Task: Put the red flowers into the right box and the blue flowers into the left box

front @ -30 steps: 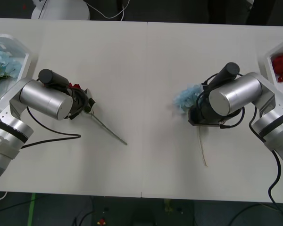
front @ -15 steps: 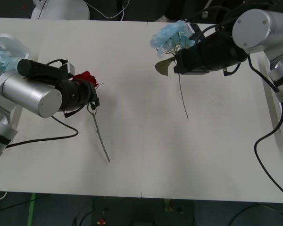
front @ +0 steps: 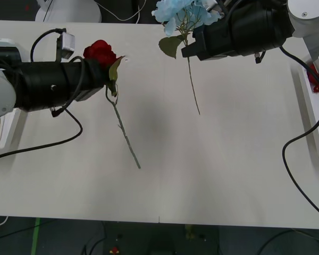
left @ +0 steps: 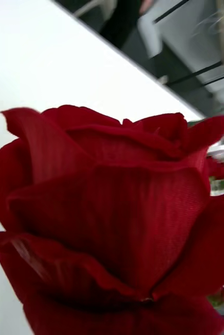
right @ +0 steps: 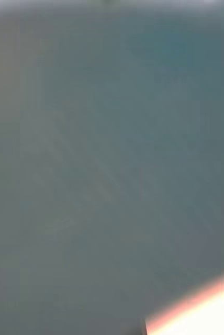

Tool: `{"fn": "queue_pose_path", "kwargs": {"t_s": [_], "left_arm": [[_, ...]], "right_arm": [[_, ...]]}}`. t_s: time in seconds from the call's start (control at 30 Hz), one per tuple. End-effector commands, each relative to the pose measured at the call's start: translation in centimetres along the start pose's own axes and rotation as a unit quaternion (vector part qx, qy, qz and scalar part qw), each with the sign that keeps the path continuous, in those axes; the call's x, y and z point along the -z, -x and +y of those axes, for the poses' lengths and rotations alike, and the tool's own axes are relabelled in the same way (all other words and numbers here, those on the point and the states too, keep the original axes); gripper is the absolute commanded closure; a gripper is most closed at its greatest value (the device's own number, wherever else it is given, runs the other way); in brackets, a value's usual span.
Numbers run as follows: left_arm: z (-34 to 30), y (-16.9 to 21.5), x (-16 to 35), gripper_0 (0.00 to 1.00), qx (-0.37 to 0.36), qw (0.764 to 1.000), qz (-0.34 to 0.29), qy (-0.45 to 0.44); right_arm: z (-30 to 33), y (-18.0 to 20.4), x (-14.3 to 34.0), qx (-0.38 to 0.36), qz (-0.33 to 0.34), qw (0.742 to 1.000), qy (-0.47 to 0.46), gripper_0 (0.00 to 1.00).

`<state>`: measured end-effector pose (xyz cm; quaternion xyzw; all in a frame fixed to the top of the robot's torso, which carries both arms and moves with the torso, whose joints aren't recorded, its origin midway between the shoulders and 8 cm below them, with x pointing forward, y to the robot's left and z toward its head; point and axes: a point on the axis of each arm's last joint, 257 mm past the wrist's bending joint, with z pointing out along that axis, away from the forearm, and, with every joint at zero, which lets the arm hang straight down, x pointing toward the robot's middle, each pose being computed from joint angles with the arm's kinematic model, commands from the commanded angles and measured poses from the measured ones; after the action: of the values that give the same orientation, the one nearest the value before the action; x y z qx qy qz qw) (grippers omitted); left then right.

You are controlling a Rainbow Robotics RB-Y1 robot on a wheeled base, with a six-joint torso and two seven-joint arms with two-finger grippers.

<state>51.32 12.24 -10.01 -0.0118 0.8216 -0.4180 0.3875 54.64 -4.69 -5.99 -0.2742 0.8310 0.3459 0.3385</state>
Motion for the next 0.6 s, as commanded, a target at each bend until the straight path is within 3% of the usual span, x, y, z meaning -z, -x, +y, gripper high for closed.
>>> {"fn": "queue_pose_path", "kwargs": {"t_s": [0.03,0.2,0.4,0.6], "left_arm": [[-3.7,2.2,3.0,1.0,-0.044,0.995,-0.042,-0.074],[-6.7,2.5,3.7,1.0,-0.042,0.99,-0.055,-0.123],[-10.3,1.0,3.4,1.0,-0.037,0.983,-0.043,-0.176],[-14.0,1.1,2.8,1.0,-0.044,0.972,-0.083,-0.213]], "right_arm": [[1.9,2.8,1.2,0.031,-0.023,0.999,0.011,1.0],[0.6,1.3,1.4,0.009,0.004,1.0,0.004,1.0],[-4.4,-4.2,2.0,-0.061,0.085,0.994,-0.027,1.0],[-8.9,-8.7,1.6,-0.16,0.122,0.978,-0.059,1.0]]}}
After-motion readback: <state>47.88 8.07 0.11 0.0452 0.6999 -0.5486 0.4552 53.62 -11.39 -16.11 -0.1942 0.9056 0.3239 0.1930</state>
